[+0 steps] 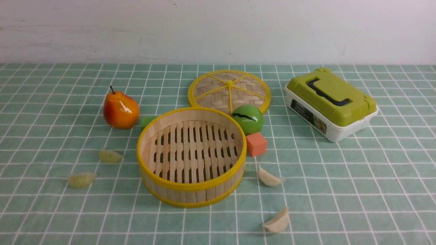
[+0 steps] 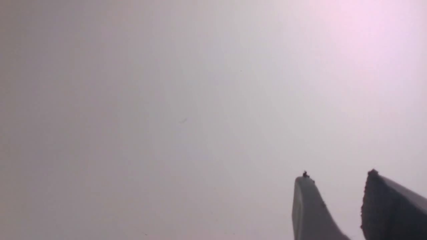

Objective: Put the dumplings into the steamer on the table with the blue tablecloth.
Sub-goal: 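Reach for and grasp a dumpling on the table with the left gripper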

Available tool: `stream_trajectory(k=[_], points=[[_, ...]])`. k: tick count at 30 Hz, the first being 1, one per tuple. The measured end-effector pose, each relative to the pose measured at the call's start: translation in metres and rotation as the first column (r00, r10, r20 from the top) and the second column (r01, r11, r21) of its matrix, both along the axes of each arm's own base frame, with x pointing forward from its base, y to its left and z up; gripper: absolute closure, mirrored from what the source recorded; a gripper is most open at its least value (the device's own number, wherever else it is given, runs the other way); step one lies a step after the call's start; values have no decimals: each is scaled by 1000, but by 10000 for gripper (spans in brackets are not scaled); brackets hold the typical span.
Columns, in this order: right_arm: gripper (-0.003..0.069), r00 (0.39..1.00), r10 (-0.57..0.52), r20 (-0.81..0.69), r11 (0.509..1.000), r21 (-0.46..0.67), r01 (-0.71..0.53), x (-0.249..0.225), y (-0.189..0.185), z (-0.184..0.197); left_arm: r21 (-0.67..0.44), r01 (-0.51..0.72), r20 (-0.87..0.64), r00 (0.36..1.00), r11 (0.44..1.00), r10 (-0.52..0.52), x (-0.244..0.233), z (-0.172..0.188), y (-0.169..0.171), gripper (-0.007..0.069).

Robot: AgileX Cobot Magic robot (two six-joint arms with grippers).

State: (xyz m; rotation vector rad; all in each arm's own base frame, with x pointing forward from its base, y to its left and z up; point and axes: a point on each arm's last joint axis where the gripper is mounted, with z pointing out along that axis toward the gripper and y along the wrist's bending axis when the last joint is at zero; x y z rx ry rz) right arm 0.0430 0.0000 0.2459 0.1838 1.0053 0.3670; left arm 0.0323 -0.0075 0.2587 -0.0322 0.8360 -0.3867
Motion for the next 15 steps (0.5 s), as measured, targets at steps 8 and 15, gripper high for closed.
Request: stream_trajectory(k=[8, 15], points=[[599, 995, -3, 97, 998, -66, 9, -11, 3, 41, -162, 130, 59, 991, 978, -122, -20, 64, 4, 478], [669, 970, -126, -208, 952, -300, 59, 21, 4, 65, -77, 18, -244, 969, 997, -36, 12, 120, 2, 639]])
